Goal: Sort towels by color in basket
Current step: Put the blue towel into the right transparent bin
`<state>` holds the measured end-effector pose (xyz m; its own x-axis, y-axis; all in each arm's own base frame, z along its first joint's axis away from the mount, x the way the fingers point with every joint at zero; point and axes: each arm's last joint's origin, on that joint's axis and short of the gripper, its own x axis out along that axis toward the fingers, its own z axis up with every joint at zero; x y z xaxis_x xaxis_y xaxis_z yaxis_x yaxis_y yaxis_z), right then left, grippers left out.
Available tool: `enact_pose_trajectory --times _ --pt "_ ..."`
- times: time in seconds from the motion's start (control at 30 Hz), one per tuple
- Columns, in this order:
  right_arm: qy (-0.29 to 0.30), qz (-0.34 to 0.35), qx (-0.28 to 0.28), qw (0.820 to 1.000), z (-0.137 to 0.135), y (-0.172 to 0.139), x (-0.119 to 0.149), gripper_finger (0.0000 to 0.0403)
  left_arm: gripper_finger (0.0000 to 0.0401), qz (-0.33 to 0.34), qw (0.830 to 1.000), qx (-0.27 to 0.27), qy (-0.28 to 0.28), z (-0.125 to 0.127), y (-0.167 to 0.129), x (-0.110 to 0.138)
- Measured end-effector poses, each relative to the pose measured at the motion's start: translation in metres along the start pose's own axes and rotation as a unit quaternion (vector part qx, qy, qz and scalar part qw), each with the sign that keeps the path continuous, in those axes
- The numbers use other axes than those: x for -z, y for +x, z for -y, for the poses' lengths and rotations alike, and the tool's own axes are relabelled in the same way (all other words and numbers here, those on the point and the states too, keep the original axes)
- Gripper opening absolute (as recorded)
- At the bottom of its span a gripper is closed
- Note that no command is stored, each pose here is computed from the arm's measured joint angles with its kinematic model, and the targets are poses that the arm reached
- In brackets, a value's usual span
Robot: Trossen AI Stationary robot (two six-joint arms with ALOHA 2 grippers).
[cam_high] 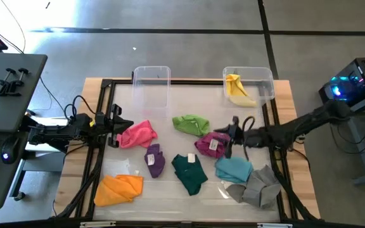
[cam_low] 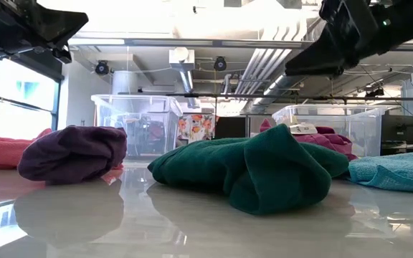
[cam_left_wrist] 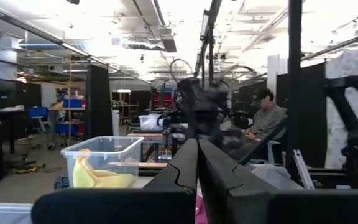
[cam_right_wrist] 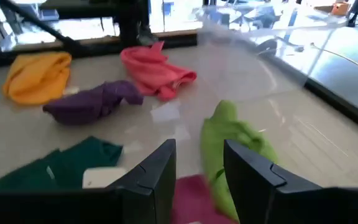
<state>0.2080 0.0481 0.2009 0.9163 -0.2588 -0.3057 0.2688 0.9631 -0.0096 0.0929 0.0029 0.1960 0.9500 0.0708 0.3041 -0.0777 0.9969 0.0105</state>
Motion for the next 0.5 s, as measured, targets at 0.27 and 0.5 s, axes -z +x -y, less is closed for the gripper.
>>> enact_pose_trajectory --times 0.27,0.5 --pt "-0.1 -0.037 -0.057 0.993 -0.028 0.016 0.01 0.0128 0.0 0.0 1.0 -0.006 -0.001 0.0 0.0 0.0" --pt "-0.121 -0.101 -0.092 0.983 -0.032 0.012 -0.01 0.0147 0.0 0.0 1.0 -0.006 -0.013 0.0 0.0 0.0"
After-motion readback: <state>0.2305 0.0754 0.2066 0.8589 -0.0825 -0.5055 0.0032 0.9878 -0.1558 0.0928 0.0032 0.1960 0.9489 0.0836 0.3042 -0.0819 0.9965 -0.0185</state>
